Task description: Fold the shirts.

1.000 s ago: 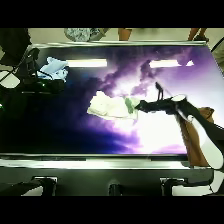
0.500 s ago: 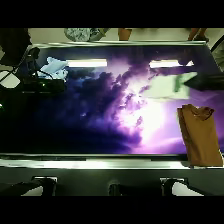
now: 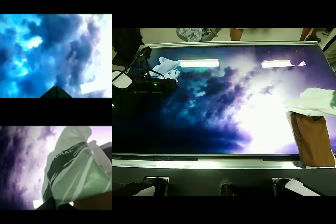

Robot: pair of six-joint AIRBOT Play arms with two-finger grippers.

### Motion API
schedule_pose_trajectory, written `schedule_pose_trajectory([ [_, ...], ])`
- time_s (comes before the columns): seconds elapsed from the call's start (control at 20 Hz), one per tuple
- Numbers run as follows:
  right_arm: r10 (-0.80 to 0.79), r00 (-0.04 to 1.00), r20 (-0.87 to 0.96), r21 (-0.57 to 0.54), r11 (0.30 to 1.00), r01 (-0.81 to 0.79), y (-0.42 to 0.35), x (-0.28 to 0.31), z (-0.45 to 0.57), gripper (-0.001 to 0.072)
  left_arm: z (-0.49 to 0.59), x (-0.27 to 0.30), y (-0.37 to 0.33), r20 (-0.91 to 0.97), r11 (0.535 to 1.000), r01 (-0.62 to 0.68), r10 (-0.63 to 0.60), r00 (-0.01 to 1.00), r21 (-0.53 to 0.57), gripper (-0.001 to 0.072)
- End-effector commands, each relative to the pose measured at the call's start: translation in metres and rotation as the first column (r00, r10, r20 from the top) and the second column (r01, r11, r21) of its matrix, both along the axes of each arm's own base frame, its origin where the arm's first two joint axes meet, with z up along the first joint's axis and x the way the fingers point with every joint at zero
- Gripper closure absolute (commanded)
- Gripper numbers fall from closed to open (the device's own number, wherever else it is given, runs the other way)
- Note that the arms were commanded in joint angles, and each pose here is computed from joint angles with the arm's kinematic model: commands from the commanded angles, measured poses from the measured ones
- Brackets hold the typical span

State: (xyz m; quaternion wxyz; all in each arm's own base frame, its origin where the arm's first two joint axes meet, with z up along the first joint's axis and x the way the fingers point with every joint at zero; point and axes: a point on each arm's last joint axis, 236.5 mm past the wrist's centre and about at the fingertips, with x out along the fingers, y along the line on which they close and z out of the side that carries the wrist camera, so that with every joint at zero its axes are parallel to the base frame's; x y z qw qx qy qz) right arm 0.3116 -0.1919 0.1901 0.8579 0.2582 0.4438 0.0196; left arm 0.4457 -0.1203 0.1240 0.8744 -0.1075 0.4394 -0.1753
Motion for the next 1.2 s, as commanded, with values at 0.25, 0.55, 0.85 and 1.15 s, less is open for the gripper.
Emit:
schedule_pose_trajectory([
  [0.25, -0.210, 0.918, -0.336, -0.037, 0.977, 0.210, -0.044, -0.090, -0.057, 0.0666, 0.000, 0.000, 0.000, 0.005, 1.000, 0.008, -0.008, 1.000, 0.006, 0.0676],
  [0.55, -0.222, 0.746, -0.628, -0.030, 0.965, 0.262, 0.003, -0.176, -0.166, 0.0666, 0.000, -0.001, -0.001, 0.003, 1.000, 0.010, -0.010, 1.000, 0.005, 0.0676],
  [0.85, -0.207, 0.757, -0.620, -0.060, 0.974, 0.217, 0.006, -0.183, -0.198, 0.0167, 0.000, -0.016, -0.003, -0.052, 0.999, 0.046, -0.045, 0.998, 0.013, 0.0676],
  [1.15, -0.246, 0.943, 0.226, -0.594, 0.732, 0.333, -0.110, -0.031, 0.062, 0.0136, 0.144, 0.001, 0.018, 0.266, 0.997, 0.004, -0.024, 0.964, 0.074, 0.0678],
])
